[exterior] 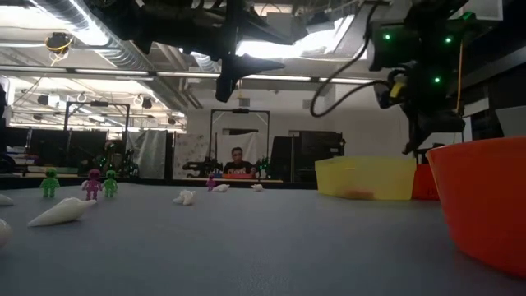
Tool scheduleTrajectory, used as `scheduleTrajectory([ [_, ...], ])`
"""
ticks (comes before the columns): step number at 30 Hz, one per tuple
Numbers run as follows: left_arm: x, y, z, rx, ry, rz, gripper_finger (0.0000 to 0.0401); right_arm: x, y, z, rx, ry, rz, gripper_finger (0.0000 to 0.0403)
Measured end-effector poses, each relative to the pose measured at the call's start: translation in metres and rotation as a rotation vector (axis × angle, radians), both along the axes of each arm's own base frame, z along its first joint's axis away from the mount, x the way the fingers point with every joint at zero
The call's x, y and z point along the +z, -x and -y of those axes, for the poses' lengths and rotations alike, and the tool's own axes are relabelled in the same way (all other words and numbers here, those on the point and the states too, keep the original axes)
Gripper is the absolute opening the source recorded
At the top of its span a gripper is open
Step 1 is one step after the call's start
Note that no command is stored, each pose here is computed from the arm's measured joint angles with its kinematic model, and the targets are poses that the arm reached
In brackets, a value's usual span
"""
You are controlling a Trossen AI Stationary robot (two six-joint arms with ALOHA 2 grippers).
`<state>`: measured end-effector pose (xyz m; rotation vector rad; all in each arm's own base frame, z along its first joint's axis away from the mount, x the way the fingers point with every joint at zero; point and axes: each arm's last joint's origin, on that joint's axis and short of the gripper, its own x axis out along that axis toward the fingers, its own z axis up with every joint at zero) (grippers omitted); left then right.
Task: Sort Halloween decoration
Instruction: Put the black skeleton toy into the red bin, then put the pink skeleton toy into the top yellow bin
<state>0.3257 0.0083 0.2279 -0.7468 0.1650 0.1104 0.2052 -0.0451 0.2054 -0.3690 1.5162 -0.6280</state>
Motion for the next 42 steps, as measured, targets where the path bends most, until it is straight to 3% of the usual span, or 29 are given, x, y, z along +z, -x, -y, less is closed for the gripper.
scheduleTrajectory([
  [18,0.0,0.0,0.0001,-0.001,0.0,0.0,0.0156,-0.0013,0.0024,-0.0027,0.002,-0.082,-0.018,0.002],
  [31,0.0,0.0,0.0,0.0,0.0,0.0,0.0156,-0.0015,0.0022,-0.0033,0.003,-0.1,-0.015,0.0111],
  [38,0.0,0.0,0.0001,-0.001,-0.001,0.0,0.0156,-0.0015,0.0022,-0.0033,0.003,-0.1,-0.015,0.0124],
  [42,0.0,0.0,0.0002,-0.022,-0.076,-0.002,0.0156,-0.0015,0.0022,-0.0033,0.003,-0.1,-0.015,0.0124],
])
